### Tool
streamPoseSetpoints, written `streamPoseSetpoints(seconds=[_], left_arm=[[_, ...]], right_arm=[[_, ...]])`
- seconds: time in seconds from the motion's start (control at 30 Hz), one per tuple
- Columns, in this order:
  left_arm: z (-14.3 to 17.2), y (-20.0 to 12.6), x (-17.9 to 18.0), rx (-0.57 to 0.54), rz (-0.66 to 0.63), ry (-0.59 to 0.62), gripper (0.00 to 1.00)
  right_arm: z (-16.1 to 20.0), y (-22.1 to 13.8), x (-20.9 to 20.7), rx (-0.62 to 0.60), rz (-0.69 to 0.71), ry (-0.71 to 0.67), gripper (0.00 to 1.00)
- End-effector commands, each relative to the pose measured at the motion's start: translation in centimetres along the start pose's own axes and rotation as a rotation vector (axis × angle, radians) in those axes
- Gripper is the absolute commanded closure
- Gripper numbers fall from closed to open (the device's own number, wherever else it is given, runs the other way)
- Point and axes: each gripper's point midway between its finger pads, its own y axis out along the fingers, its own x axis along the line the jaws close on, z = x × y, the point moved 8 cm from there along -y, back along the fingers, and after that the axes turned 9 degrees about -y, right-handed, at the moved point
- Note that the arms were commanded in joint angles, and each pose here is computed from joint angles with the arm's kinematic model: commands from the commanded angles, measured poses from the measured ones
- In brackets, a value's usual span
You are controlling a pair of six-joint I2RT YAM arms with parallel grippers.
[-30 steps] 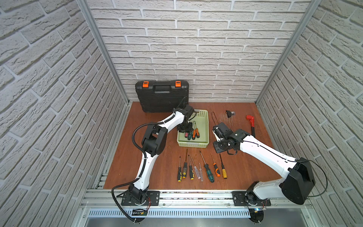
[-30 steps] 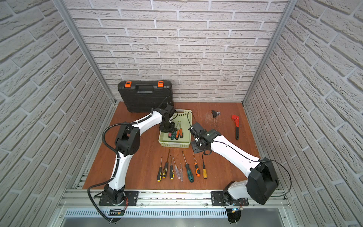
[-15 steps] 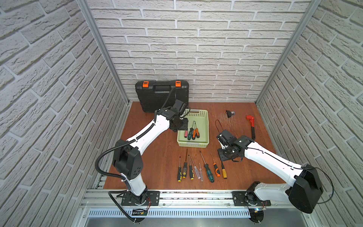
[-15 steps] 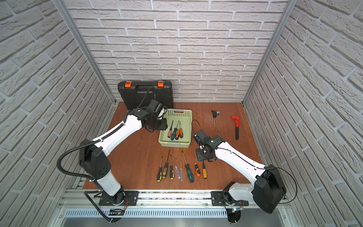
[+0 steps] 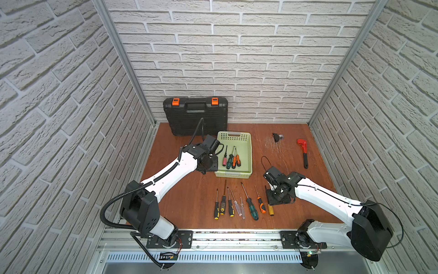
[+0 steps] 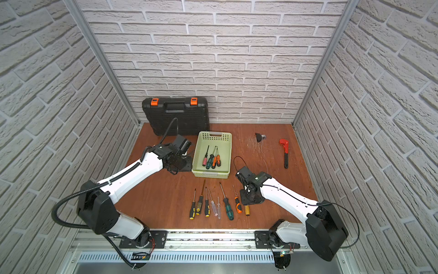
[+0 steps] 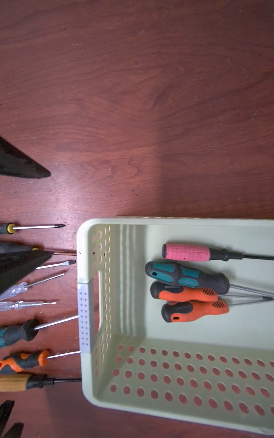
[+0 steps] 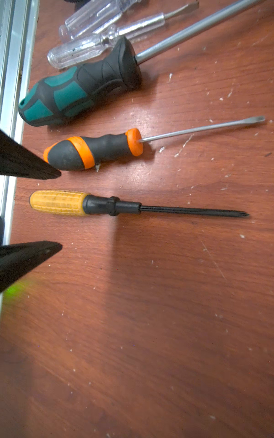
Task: Put the screwdriver in the bin
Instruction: Pick up the screwdriver from the bottom-center of the table.
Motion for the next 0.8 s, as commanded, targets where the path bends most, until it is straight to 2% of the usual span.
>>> streamPoseSetpoints(seconds=[0.0, 0.37, 0.5, 0.63, 0.7, 0.77], left_arm=[[-0.5, 0.5, 0.5, -0.024, -0.026, -0.012, 0.5], [0.0, 0.7, 1.9, -0.028, -0.022, -0.063, 0.5], [-0.1, 0.7, 2.2, -0.03, -0.026, -0.071, 0.5], [-0.2, 0.9, 2.4, -0.027, -0.033, -0.076, 0.5], [-0.4, 0.8, 2.3, -0.03, -0.031, -0.074, 0.5], [-0.5, 0.7, 2.4, -0.032, -0.032, -0.075, 0.5]], right_arm=[[0.0, 0.9, 0.5, 0.004, -0.031, 0.026, 0.57], [0.4, 3.8, 0.8, 0.085, -0.026, 0.03, 0.64], [0.7, 4.5, 0.9, 0.095, -0.035, 0.036, 0.71], [1.0, 4.8, 0.9, 0.106, -0.037, 0.04, 0.84], [1.0, 4.5, 0.8, 0.101, -0.035, 0.041, 0.91], [0.9, 3.7, 0.6, 0.076, -0.027, 0.048, 0.94]])
